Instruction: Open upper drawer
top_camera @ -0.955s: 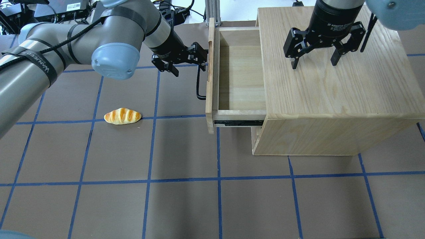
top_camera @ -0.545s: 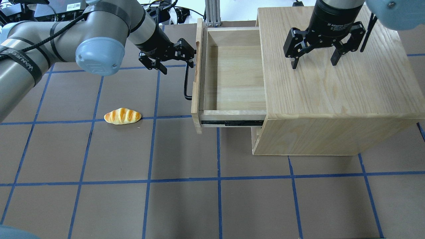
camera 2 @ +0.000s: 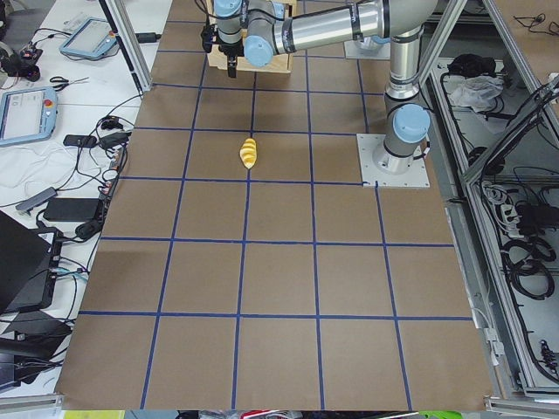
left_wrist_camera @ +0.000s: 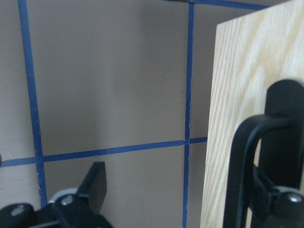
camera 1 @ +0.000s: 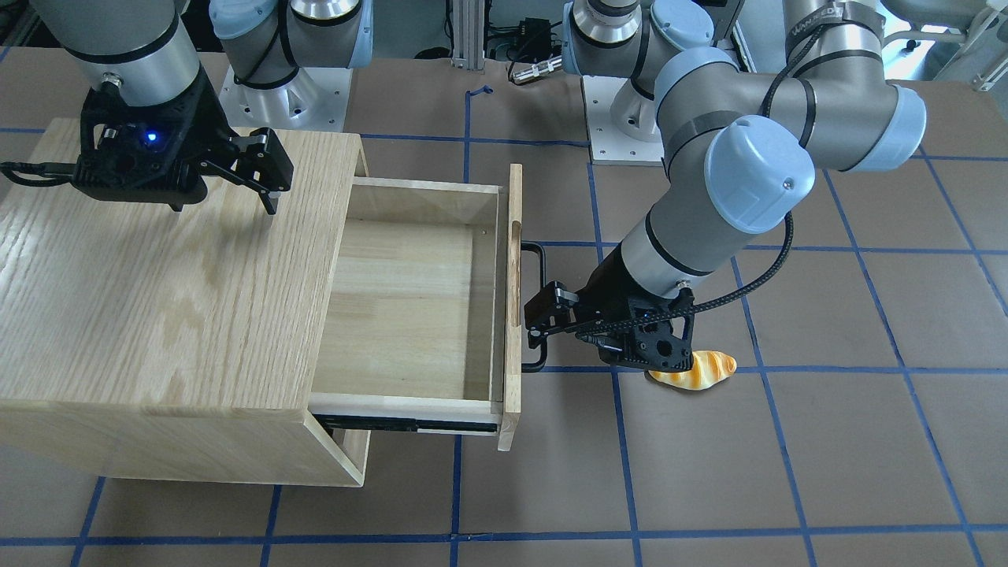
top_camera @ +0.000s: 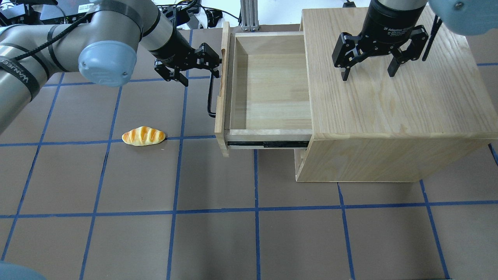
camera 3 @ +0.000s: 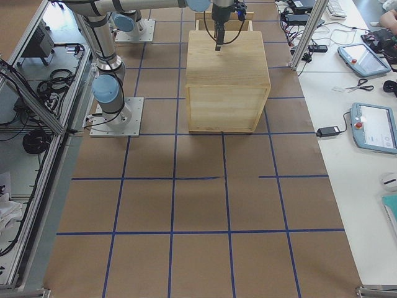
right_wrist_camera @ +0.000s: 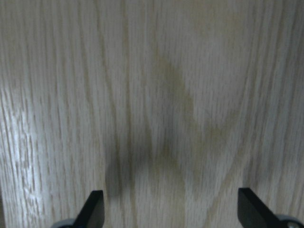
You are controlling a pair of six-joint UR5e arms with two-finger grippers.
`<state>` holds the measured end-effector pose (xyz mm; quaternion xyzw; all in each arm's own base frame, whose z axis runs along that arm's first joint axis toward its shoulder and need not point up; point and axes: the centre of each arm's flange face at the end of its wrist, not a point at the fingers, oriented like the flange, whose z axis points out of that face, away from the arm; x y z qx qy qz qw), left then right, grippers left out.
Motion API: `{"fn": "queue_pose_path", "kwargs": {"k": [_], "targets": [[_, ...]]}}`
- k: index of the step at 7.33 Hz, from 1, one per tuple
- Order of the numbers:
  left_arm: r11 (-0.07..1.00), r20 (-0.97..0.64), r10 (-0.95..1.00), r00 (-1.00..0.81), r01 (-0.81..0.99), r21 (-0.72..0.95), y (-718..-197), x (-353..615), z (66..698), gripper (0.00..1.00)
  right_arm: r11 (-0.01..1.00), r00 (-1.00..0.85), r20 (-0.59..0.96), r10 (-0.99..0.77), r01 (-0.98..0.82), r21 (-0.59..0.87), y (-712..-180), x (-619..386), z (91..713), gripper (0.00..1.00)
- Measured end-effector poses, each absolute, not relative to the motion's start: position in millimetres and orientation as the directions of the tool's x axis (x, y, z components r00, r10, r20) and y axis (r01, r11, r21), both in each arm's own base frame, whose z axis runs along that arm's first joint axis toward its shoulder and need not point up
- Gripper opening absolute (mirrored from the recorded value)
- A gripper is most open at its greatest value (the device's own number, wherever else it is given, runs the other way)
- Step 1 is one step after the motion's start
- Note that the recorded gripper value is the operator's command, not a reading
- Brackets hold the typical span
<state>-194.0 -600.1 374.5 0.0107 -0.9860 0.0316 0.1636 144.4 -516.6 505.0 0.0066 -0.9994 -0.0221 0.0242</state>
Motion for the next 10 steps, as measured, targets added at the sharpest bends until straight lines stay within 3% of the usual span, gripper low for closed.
{"fn": "queue_pose_path", "kwargs": {"k": [5, 10], "targets": [[0.998, 0.247, -0.029, -0.969, -0.042, -0.049, -562, -177, 440, 1.0, 0.999, -0.999, 0.048, -0.014, -0.012, 0.045, -516, 145, 505, 1.0], [0.991, 0.007, 0.088, -0.996, 0.087, -0.101, -514, -122, 503, 1.0, 0.999, -0.999, 0.048, -0.015, -0.013, 0.045, -517, 145, 505, 1.0]]}}
